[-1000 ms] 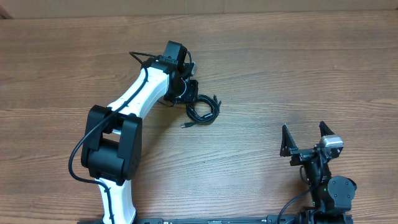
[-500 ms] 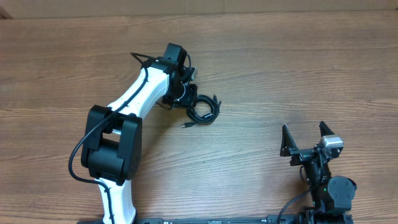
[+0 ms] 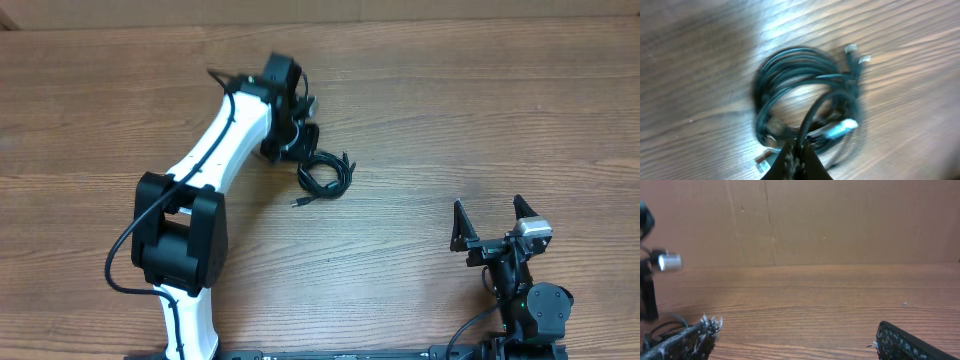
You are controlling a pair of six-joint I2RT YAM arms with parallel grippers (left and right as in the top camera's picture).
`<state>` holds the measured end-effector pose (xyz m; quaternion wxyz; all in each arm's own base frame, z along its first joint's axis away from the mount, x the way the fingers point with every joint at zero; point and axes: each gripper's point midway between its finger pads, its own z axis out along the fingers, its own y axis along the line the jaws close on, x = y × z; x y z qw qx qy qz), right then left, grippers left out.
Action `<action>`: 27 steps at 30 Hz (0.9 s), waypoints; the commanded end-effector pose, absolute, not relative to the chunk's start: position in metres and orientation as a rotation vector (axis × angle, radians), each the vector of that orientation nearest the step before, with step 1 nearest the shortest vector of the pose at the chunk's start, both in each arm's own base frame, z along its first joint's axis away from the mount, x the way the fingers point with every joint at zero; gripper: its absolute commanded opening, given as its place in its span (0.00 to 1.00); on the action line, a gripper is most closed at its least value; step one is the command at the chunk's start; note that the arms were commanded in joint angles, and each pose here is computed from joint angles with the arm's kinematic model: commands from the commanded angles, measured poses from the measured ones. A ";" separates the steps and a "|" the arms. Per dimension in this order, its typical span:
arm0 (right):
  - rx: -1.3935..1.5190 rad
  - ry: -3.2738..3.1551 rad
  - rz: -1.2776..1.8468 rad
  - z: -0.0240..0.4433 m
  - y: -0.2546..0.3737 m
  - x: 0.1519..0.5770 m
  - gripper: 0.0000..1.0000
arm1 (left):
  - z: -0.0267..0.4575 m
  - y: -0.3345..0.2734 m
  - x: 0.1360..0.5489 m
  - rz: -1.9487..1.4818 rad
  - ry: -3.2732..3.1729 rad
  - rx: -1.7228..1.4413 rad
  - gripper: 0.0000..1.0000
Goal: Untangle cables
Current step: 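Lift the cable bundle upward with the left gripper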
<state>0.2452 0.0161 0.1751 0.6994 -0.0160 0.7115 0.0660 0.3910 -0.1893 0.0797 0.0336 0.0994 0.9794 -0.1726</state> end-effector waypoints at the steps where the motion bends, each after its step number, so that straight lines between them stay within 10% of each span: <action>1: -0.027 1.584 0.131 0.173 0.013 0.246 1.00 | 0.146 -0.202 0.416 -0.671 2.891 0.282 0.04; 17: -0.026 1.584 0.131 0.173 0.013 0.246 1.00 | 0.394 -0.253 0.393 -1.240 2.331 0.447 0.04; 27: -0.026 1.584 0.130 0.173 0.013 0.246 1.00 | 0.328 -0.122 0.424 0.068 2.521 -0.211 0.04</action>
